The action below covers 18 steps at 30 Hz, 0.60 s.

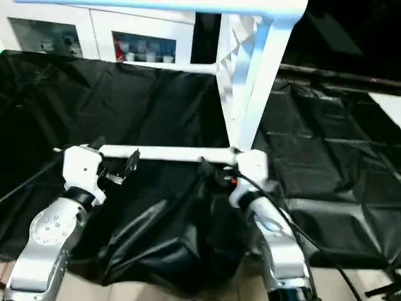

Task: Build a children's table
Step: Flip table

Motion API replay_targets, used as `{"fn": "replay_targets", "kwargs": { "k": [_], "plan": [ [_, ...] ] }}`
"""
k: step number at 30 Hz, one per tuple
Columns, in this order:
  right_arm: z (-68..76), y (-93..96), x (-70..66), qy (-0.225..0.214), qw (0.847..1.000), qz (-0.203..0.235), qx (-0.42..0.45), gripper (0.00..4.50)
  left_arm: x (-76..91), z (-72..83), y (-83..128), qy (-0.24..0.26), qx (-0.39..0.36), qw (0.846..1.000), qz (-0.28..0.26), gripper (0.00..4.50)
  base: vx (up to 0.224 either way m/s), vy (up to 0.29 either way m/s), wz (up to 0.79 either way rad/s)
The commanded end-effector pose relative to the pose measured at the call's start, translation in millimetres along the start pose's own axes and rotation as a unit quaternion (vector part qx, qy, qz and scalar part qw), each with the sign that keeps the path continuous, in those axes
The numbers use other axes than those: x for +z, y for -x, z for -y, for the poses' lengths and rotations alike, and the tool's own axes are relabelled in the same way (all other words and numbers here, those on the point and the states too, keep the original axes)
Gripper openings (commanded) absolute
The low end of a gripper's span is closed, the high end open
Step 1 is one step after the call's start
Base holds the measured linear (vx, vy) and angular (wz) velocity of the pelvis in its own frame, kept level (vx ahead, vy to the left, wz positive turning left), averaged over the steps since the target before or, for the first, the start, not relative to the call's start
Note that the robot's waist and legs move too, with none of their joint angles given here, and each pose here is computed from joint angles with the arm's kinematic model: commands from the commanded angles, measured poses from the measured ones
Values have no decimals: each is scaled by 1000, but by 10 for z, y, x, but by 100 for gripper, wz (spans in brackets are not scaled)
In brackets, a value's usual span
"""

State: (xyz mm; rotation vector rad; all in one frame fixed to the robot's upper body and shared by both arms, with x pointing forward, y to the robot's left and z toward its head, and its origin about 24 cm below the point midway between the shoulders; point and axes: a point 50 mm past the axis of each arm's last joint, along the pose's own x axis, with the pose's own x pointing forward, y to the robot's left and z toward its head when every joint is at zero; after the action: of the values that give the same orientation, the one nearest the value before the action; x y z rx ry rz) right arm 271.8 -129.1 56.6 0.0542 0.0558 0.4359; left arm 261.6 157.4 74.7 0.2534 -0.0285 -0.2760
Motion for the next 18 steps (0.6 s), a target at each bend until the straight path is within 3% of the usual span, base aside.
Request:
{"fn": "replay_targets", "kwargs": {
  "k": [1, 9, 18],
  "plan": [
    [79, -22, 85, 16, 1000, 12, -15, 450, 60, 52, -66, -13, -17, 1000, 11, 444, -56, -10, 12],
    [220, -98, 314, 27, 991, 87, -97, 450, 85, 102, -117, -7, -28, 999, 17, 444, 0, 0, 0],
    [338, -303, 352, 44, 979, 81, -184, 450, 114, 73, -125, 26, -10, 999, 21, 444, 0, 0, 0]
  ]
}}
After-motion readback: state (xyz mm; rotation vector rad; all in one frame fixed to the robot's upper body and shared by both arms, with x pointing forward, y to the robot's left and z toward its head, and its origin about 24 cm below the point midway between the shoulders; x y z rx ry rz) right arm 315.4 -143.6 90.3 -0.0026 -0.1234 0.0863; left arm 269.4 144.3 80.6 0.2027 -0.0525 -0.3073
